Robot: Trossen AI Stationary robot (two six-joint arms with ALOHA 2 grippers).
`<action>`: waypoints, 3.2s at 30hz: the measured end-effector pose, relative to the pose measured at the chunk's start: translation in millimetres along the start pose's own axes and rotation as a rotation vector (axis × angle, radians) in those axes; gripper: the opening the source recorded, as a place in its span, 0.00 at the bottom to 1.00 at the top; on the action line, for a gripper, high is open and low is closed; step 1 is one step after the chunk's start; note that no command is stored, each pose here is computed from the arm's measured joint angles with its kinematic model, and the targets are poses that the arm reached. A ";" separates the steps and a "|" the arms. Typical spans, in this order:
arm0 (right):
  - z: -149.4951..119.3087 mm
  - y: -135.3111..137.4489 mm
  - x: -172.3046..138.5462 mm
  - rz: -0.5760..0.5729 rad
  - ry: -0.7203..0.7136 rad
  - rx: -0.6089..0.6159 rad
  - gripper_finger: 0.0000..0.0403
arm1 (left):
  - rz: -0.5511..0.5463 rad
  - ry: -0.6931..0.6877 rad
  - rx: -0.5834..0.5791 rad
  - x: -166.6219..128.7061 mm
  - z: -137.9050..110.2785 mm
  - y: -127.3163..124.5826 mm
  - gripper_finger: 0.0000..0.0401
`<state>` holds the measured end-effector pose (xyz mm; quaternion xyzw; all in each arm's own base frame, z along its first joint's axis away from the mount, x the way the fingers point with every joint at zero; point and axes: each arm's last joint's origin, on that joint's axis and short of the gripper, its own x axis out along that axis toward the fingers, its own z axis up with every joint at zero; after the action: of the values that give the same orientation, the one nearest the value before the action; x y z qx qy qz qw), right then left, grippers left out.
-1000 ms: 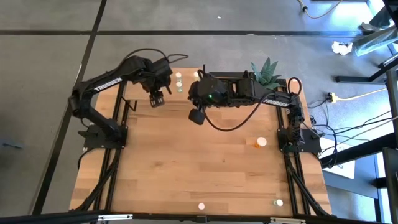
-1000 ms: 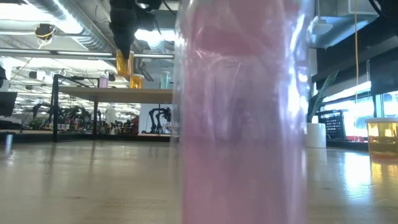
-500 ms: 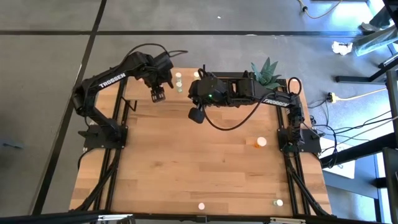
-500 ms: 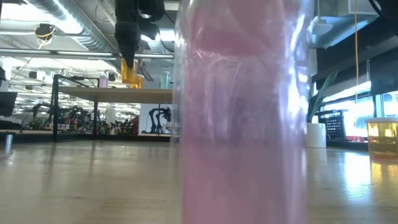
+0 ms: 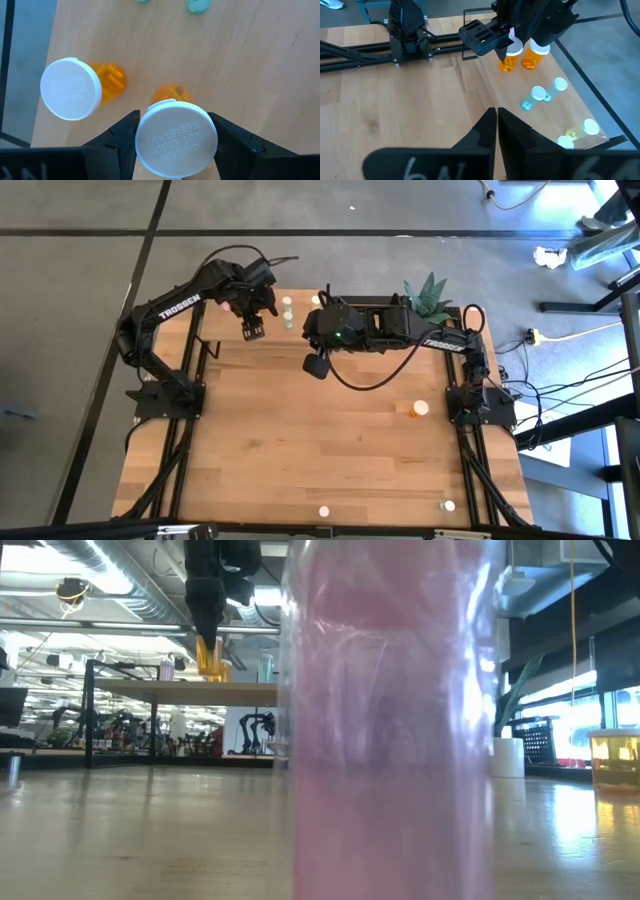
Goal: Pick and place medicine bottles onto shelf by color
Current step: Put the bottom orange pill bottle on the shelf aligned with the other orange pill bottle
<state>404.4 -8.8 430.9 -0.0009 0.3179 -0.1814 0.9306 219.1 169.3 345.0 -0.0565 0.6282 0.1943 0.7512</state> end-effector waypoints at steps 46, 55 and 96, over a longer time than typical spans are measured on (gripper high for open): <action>0.1 -0.1 0.0 0.000 -0.001 0.000 0.05 | 0.006 0.040 0.049 18.1 8.0 11.1 0.58; 0.1 -0.1 0.0 0.000 -0.001 0.000 0.05 | 0.050 0.048 0.052 18.1 8.3 12.4 0.74; 0.1 -0.1 0.1 -0.001 -0.001 0.000 0.05 | -0.126 0.060 0.082 -15.7 -17.5 -36.0 0.79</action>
<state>404.5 -9.0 430.9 -0.0009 0.3175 -0.1817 0.9307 213.9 127.0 350.8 -0.0710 0.6529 0.1189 0.7447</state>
